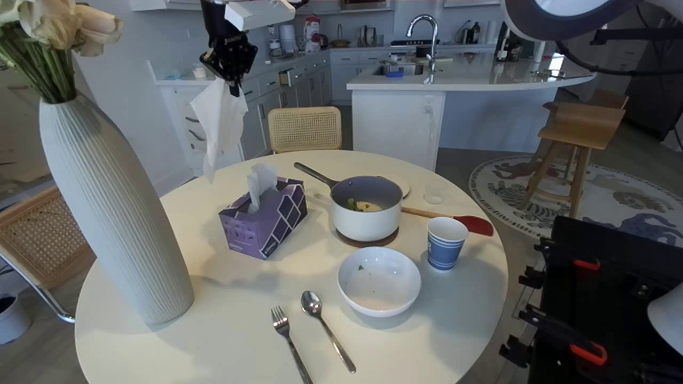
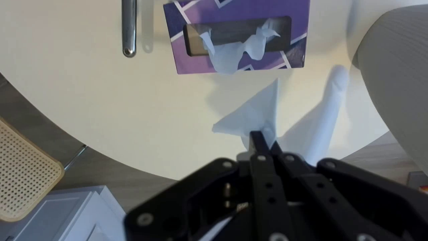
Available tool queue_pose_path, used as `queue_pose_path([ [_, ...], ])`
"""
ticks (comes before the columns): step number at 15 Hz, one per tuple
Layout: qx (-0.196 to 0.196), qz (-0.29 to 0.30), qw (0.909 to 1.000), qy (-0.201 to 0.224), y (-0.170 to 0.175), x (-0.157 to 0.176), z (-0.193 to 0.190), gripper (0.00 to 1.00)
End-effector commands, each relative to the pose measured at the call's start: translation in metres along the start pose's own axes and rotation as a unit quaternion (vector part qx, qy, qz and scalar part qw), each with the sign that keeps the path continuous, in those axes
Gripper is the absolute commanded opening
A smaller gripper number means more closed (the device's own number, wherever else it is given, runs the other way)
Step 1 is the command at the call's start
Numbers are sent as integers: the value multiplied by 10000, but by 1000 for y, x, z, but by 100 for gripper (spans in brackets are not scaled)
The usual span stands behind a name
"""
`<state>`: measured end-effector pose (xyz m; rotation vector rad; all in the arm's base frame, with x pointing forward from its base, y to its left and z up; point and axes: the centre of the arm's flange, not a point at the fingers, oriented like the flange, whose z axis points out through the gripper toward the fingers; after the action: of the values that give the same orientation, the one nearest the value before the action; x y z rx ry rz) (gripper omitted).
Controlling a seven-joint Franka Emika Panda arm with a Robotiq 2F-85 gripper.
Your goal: Pull out a tissue from the box and place it on the table
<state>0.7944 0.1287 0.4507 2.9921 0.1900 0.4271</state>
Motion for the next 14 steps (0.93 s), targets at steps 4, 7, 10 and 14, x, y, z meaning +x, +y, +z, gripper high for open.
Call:
queue_pose_path([
  [4,131,181,9956,-905,27,-7,8,0],
  [7,335,170,9913,-1265,37,-18,17,0],
  [10,623,80,9846,-1631,35,-35,26,0],
  [14,832,-22,9744,-2089,26,-60,33,0],
])
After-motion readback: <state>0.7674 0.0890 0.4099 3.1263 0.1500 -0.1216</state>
